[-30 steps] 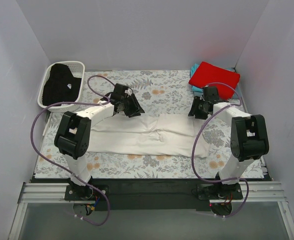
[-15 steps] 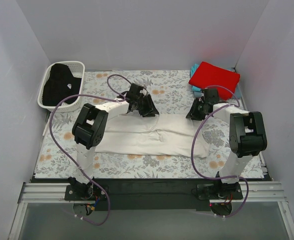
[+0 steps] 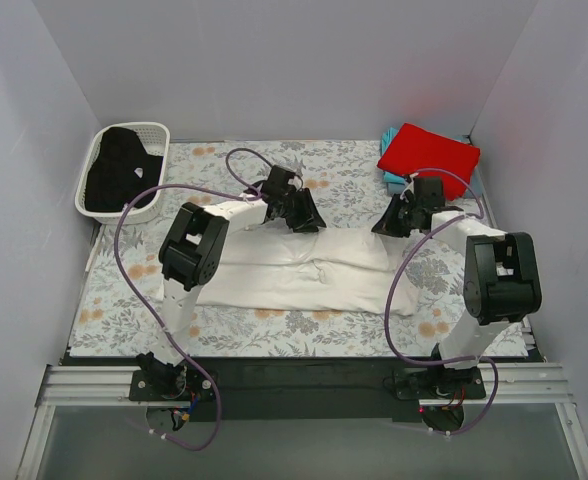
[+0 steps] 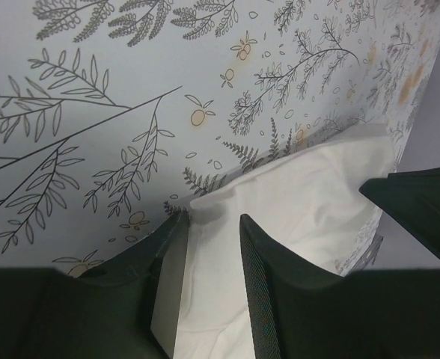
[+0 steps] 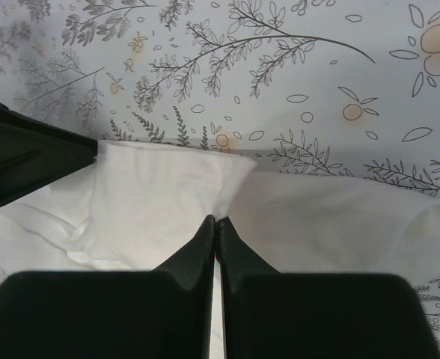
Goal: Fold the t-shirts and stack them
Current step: Fold the tshirt
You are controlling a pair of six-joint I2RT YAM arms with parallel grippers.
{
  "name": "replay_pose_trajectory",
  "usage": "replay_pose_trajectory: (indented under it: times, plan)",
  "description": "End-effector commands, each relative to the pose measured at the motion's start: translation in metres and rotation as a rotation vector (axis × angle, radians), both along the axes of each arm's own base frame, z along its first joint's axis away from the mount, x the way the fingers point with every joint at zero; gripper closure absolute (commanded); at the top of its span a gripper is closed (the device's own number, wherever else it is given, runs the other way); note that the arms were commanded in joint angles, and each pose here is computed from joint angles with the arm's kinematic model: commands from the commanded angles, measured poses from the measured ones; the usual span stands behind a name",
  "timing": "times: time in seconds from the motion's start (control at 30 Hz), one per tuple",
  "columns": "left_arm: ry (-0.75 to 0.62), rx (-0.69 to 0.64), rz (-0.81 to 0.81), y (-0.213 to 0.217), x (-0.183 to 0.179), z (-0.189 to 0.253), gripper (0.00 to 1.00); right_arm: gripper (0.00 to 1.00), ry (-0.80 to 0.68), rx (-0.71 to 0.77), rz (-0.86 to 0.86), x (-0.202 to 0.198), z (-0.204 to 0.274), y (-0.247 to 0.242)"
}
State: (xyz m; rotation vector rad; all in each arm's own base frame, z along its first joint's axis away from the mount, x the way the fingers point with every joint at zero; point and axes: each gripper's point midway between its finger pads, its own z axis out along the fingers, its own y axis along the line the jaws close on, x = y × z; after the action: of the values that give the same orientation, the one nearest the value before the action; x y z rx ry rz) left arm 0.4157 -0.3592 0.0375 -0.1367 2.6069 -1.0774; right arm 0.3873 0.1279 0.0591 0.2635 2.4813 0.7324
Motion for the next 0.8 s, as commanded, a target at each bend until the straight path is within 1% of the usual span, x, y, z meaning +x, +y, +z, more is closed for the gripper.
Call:
replay_pose_trajectory:
  times: [0.0,0.13,0.2,0.4,0.43,0.57,0.63,0.67,0.73,0.77]
  plan:
    - [-0.031,-0.047,-0.039,-0.017,0.003,0.017,0.67,0.95,-0.082,0.039,0.026,0.005,0.024,0.006]
    - [-0.021,-0.047,-0.048,-0.022,0.001,0.012,0.67,0.95,-0.095,0.047,0.033,0.003,0.029,0.007]
    - [-0.017,-0.050,-0.048,-0.023,0.001,0.011,0.69,0.95,-0.099,0.050,0.037,0.002,0.030,0.008]
    - [-0.037,-0.064,-0.033,-0.023,0.001,0.025,0.86,0.96,-0.116,0.055,0.042,-0.003,0.037,0.008]
    - [-0.058,-0.074,-0.027,-0.023,0.003,0.035,0.88,0.96,-0.126,0.056,0.043,-0.004,0.040,0.008]
    - [-0.094,-0.098,-0.021,-0.022,0.003,0.055,0.90,0.96,-0.142,0.060,0.049,-0.011,0.045,0.008]
    - [-0.100,-0.106,-0.020,-0.021,0.000,0.058,0.90,0.96,-0.153,0.057,0.049,-0.016,0.048,0.007]
    - [-0.114,-0.118,-0.020,-0.021,-0.001,0.068,0.90,0.96,-0.154,0.056,0.048,-0.018,0.049,0.007]
    - [-0.119,-0.128,-0.023,-0.019,-0.006,0.070,0.90,0.96,-0.165,0.055,0.048,-0.023,0.052,0.006]
    - [-0.137,-0.140,-0.024,-0.018,-0.008,0.080,0.91,0.96,-0.165,0.056,0.051,-0.026,0.052,0.006]
